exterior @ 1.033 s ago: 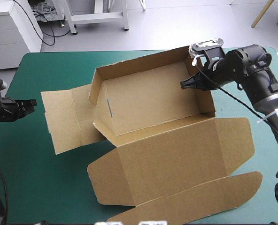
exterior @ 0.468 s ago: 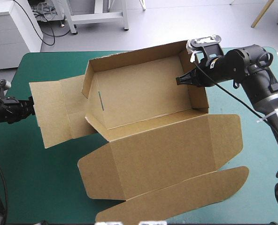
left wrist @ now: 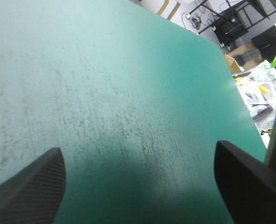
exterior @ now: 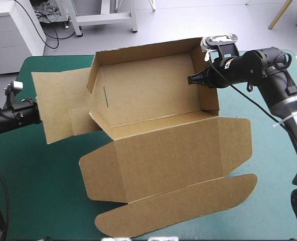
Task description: Fold the box
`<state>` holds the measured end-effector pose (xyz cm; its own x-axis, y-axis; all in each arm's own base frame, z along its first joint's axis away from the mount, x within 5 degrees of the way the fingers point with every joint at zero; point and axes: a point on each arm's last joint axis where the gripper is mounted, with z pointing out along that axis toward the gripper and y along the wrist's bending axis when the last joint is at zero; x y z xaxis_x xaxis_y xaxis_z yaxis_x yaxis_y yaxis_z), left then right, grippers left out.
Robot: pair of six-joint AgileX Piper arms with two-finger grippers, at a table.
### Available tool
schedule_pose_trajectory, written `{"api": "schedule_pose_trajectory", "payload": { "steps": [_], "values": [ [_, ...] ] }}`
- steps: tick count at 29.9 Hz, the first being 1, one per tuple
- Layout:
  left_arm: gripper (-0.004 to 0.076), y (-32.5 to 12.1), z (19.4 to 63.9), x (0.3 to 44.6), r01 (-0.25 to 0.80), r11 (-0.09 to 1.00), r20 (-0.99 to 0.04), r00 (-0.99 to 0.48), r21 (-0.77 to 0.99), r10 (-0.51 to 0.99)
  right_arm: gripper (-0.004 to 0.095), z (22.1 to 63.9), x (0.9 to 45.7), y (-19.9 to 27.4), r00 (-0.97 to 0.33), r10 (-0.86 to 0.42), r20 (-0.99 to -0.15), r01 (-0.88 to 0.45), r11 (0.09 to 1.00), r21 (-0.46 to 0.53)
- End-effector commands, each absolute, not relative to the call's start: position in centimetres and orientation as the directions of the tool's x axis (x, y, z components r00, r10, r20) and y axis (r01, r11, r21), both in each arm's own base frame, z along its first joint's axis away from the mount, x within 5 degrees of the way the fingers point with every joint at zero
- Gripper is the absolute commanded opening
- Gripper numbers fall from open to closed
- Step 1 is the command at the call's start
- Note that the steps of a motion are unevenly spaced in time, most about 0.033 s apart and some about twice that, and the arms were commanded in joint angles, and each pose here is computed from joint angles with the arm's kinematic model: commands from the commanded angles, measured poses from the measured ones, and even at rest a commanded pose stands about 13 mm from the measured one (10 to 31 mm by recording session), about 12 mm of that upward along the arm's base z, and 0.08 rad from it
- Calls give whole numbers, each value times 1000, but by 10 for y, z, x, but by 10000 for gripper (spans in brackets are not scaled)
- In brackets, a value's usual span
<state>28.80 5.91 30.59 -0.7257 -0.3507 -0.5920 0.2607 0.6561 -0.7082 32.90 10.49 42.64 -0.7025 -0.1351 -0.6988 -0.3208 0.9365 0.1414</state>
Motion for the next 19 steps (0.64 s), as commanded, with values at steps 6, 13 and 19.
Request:
{"api": "schedule_pose_trajectory", "payload": {
  "steps": [6, 13, 19],
  "values": [
    [611, 7, 332, 285, 459, 499, -630, -735, -735, -250, -4, 448, 333, 95, -605, -69, -793, -320, 933, 163],
    [611, -19, 344, 283, 533, 432, -659, -719, -728, -223, -4, 448, 334, 95, -598, -72, -798, -317, 936, 154],
    [611, -34, 372, 272, 621, 406, -729, -655, -670, -200, -4, 448, 334, 93, -595, -84, -800, -312, 941, 133]
  ]
}}
